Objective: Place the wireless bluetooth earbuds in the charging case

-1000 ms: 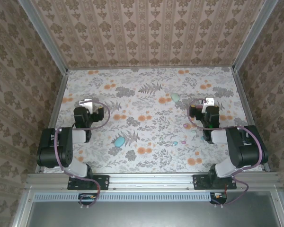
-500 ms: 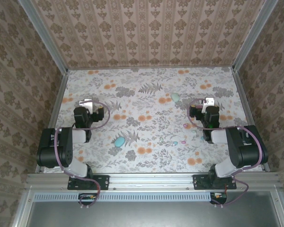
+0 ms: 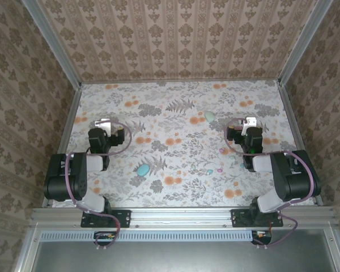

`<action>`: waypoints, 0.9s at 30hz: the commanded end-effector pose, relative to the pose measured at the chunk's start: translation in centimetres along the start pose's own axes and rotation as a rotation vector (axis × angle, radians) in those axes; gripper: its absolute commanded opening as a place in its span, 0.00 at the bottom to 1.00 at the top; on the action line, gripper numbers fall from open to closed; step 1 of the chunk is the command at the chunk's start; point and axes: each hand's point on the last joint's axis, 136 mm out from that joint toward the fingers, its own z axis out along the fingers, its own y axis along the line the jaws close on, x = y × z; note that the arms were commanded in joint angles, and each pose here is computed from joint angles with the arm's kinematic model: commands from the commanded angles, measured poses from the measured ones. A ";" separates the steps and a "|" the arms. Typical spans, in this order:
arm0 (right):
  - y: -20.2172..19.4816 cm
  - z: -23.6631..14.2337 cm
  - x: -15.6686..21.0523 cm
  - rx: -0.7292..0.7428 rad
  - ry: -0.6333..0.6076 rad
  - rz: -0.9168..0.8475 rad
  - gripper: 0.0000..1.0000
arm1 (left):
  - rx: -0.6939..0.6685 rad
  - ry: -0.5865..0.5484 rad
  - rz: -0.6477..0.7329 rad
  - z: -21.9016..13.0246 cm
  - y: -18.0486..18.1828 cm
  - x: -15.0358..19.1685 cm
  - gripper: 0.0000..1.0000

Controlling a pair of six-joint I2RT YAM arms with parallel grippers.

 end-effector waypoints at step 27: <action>2.2 -2.6 -6.0 -0.114 0.365 0.242 1.00 | 0.007 0.025 -0.350 -5.9 1.9 -7.4 1.00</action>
